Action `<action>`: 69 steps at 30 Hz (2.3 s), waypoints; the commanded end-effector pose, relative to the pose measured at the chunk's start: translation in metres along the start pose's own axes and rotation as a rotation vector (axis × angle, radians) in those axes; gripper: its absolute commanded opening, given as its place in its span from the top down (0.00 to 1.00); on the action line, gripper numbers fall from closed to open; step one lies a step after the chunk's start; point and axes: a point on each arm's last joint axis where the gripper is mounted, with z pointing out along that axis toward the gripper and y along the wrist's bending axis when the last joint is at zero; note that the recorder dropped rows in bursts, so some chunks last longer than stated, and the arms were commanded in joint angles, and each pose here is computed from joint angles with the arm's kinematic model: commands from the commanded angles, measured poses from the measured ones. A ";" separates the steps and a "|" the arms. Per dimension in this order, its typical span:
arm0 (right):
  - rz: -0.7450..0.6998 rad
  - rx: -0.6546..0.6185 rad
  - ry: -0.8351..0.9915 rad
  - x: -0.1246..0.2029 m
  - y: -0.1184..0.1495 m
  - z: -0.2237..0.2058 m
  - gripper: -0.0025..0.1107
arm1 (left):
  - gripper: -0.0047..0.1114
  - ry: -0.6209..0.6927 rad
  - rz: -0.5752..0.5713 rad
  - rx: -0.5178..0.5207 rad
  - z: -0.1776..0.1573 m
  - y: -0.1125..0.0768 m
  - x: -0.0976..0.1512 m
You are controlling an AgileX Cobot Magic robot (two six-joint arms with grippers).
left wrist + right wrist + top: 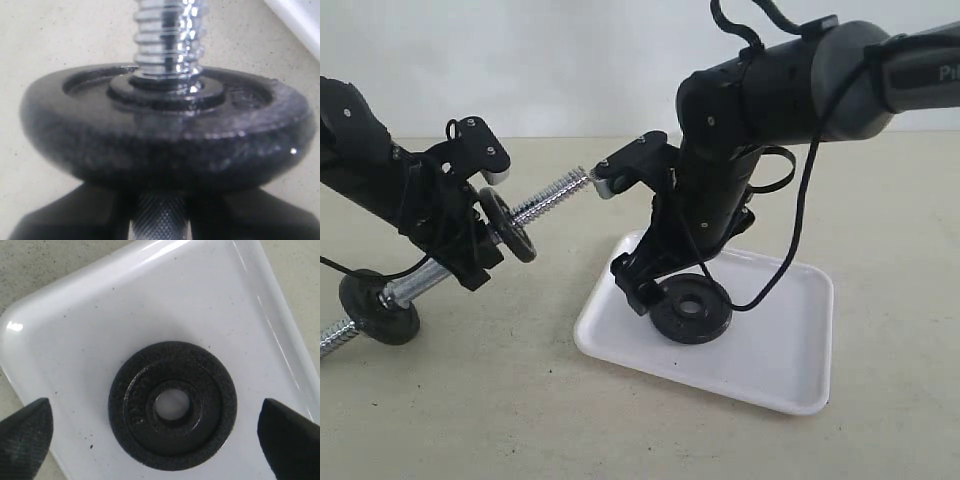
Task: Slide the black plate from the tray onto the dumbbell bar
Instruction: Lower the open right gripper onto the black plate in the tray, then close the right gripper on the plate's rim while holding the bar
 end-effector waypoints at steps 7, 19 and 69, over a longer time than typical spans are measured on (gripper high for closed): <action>-0.055 0.016 -0.017 -0.003 -0.001 0.011 0.05 | 0.92 -0.096 -0.019 -0.099 -0.023 0.011 -0.015; 0.005 -0.022 0.078 0.012 -0.028 0.027 0.05 | 0.92 -0.091 -0.017 -0.090 -0.022 0.010 -0.015; -0.084 -0.065 0.070 0.012 -0.025 0.044 0.05 | 0.92 -0.080 0.002 -0.078 -0.022 0.009 -0.014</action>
